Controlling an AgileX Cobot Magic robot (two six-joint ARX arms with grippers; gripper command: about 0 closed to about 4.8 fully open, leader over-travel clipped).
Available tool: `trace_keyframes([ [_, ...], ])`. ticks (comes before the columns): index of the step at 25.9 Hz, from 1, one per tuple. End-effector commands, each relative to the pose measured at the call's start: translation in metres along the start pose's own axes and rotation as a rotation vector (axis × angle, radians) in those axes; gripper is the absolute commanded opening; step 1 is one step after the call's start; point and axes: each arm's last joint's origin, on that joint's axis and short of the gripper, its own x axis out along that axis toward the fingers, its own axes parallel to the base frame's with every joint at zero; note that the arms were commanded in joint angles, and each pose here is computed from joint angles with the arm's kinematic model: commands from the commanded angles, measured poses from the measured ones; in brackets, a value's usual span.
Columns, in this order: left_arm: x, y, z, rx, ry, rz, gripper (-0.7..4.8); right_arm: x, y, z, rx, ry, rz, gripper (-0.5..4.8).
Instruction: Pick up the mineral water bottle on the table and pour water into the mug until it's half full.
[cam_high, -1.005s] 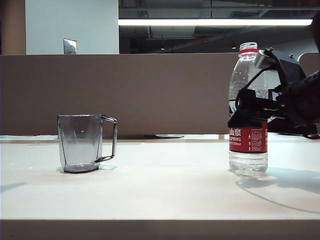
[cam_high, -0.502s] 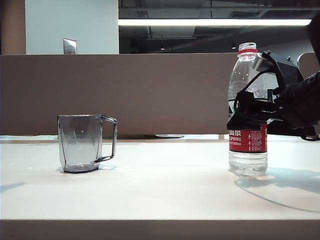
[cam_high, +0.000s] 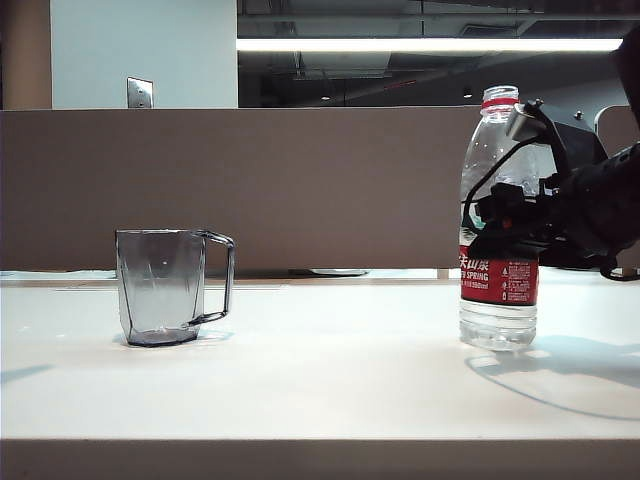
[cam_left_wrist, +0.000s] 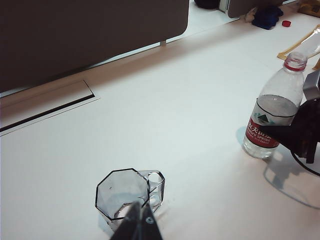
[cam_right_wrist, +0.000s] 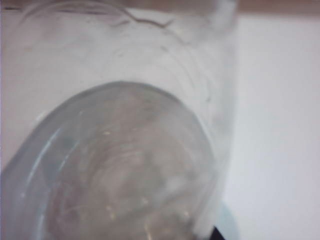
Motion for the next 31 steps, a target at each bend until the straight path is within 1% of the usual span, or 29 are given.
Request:
trace_keyframes([
  [1, -0.001, 0.000, 0.002, 0.005, -0.014, 0.001, -0.05, -0.002, 0.001, 0.011, -0.008, -0.079, 0.007, 2.52],
  [5, -0.002, 0.000, 0.002, 0.005, -0.016, -0.001, -0.05, -0.006, 0.002, 0.021, -0.008, -0.084, 0.008, 2.54],
  [10, -0.003, 0.000, 0.005, 0.007, -0.030, 0.005, -0.05, -0.004, 0.004, 0.049, 0.004, 0.035, 0.013, 2.54],
  [12, -0.003, 0.001, 0.005, 0.007, -0.028, 0.029, -0.05, 0.000, 0.010, 0.083, 0.023, 0.145, 0.124, 2.54],
  [14, -0.003, 0.001, 0.005, 0.007, -0.025, 0.030, -0.05, 0.000, 0.018, 0.111, 0.012, 0.175, 0.188, 2.54],
  [15, -0.003, 0.001, 0.004, 0.006, -0.021, 0.034, -0.05, 0.000, 0.021, 0.120, -0.002, 0.176, 0.195, 2.54],
  [16, -0.003, 0.002, 0.003, 0.003, -0.003, 0.071, -0.05, -0.002, 0.029, 0.140, -0.051, 0.170, 0.218, 2.54],
  [17, -0.003, 0.002, 0.002, 0.002, 0.010, 0.087, -0.05, -0.004, 0.034, 0.150, -0.079, 0.164, 0.220, 2.55],
  [23, -0.003, 0.002, -0.003, -0.009, 0.061, 0.071, -0.05, -0.007, 0.064, 0.187, -0.270, 0.153, 0.123, 2.56],
  [26, -0.004, 0.001, -0.004, -0.015, 0.064, 0.037, -0.05, -0.003, 0.079, 0.196, -0.356, 0.190, 0.089, 2.56],
  [31, -0.004, 0.000, -0.003, -0.014, 0.060, 0.035, -0.05, 0.010, 0.101, 0.200, -0.505, 0.290, 0.027, 2.55],
])
